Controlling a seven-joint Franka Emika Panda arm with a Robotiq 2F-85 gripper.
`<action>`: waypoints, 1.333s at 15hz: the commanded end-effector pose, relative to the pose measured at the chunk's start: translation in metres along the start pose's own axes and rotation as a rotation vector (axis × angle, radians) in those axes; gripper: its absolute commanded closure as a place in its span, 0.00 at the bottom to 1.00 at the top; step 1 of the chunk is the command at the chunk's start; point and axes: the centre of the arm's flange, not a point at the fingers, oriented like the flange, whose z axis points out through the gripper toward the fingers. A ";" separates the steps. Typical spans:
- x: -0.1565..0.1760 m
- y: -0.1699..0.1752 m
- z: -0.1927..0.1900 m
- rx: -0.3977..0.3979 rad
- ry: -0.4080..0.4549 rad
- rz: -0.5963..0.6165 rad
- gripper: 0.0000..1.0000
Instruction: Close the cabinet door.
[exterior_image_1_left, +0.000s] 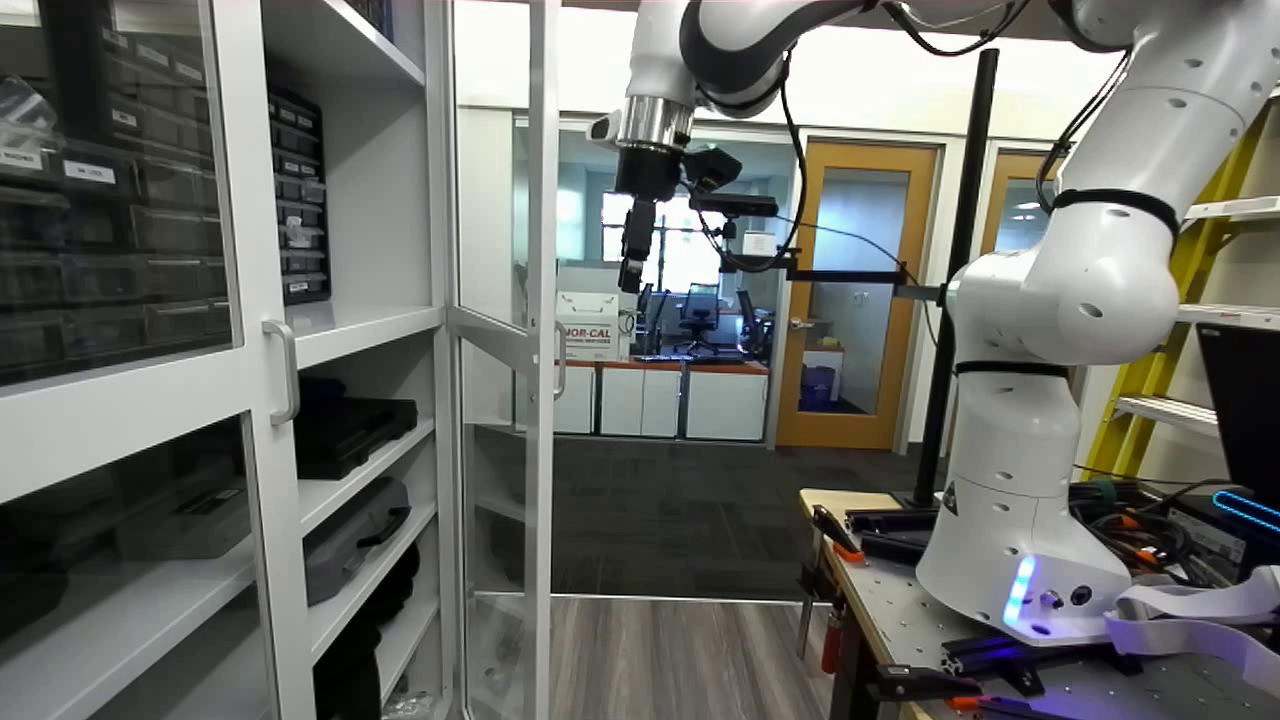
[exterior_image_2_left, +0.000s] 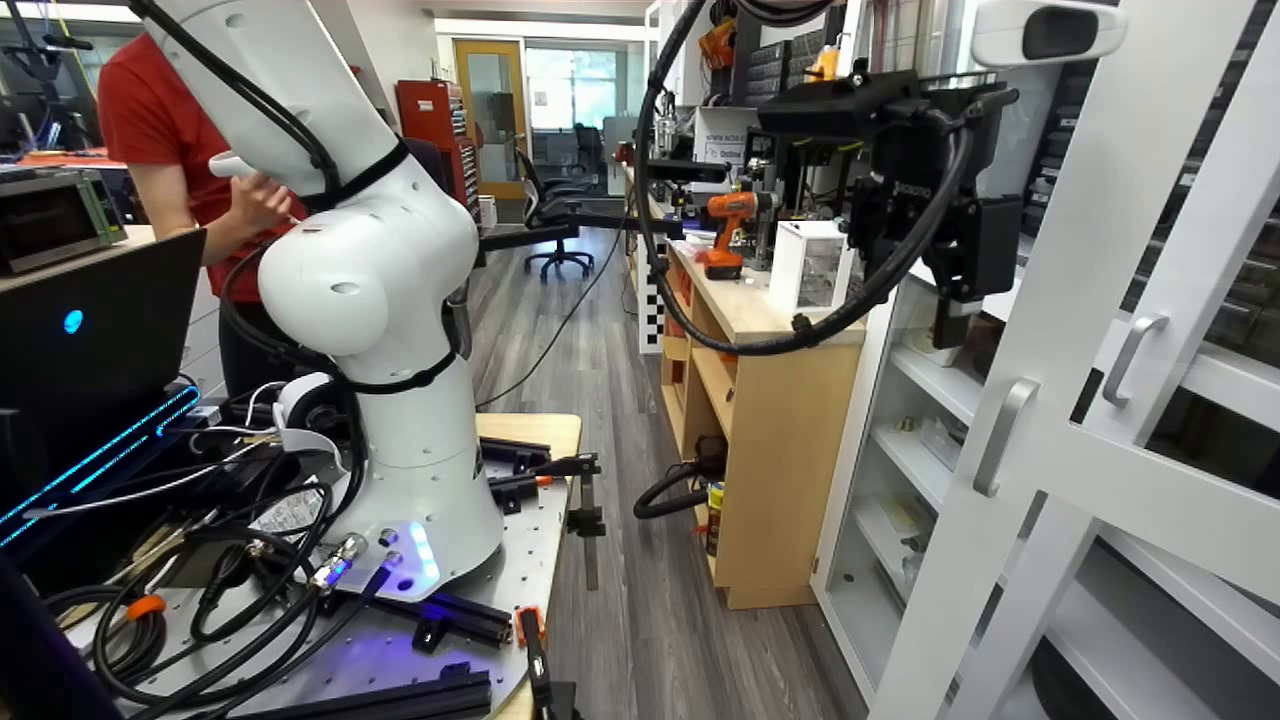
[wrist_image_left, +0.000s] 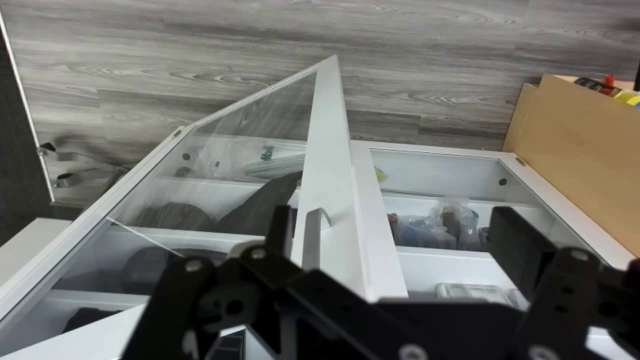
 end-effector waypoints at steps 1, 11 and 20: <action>-0.005 0.025 -0.001 0.005 0.067 -0.057 0.00; 0.009 0.058 0.039 0.107 0.096 -0.124 0.00; 0.034 0.058 0.063 0.138 0.124 -0.200 0.00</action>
